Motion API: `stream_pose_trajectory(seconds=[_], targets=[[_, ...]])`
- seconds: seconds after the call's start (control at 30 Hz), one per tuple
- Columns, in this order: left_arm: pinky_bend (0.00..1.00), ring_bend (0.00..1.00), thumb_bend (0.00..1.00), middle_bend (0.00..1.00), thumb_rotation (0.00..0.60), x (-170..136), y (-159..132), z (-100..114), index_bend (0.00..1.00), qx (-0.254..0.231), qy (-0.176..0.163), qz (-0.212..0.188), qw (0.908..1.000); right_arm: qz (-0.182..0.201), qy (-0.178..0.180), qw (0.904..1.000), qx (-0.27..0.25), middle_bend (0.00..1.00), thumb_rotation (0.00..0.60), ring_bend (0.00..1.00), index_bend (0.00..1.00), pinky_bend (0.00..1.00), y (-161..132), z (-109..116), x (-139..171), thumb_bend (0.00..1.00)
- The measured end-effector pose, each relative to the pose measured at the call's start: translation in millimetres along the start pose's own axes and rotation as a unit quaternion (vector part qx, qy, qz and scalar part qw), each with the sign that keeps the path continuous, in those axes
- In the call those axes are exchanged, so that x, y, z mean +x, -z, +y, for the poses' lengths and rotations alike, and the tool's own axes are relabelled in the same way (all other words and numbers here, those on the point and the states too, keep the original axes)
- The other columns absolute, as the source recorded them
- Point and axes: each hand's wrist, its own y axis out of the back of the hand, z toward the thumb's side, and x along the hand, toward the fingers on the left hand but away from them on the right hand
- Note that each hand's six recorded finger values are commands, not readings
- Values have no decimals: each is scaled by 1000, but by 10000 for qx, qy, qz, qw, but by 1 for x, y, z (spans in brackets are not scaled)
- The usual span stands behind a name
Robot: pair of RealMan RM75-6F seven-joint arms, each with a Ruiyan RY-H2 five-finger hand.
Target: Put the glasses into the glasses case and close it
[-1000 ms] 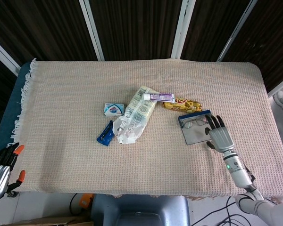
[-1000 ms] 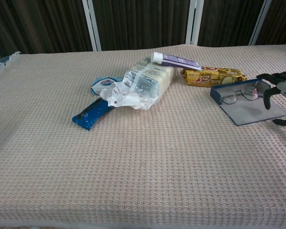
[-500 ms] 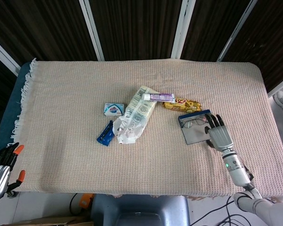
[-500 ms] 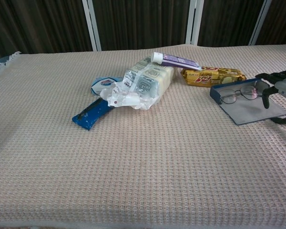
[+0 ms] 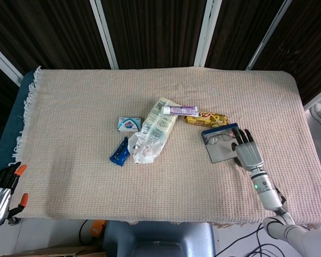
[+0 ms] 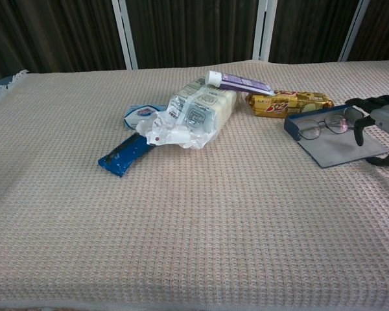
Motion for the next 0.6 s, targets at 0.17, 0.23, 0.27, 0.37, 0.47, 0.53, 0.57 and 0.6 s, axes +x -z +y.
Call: stream_pose_trajectory(seconds=[0.17,0.23,0.27,0.37,0.47,0.53,0.57,0.6], targets=[[93,0,446,0,600,0,0,0,0,8,-9,24,10000,-50,26,10000,-17,104,600,0,621,0,0,1,-4,349],[93,0,446,0,600,0,0,0,0,13,-12,28,10000,-62,28,10000,-22,107,600,0,624,0,0,1,-5,367],[93,0,446,0,600,0,0,0,0,16,-13,29,10000,-68,27,10000,-23,108,600,0,626,0,0,1,-6,379],[93,0,446,0,600,0,0,0,0,27,-11,33,10000,-71,42,10000,-34,114,600,0,635,0,-1,2,-9,421],[94,0,446,0,600,0,0,0,0,36,-16,42,10000,-59,69,9999,-82,117,600,0,638,0,-2,4,-11,442],[94,0,446,0,600,0,0,0,0,35,-19,49,10000,-57,76,9999,-74,117,600,0,639,0,-3,4,-12,453],[94,0,445,0,600,0,0,0,0,35,-21,51,10000,-59,82,9999,-68,117,600,0,639,0,-3,4,-13,456],[94,0,445,0,600,0,1,0,0,32,-23,56,10000,-61,90,9999,-66,117,600,0,639,0,-3,5,-13,456]])
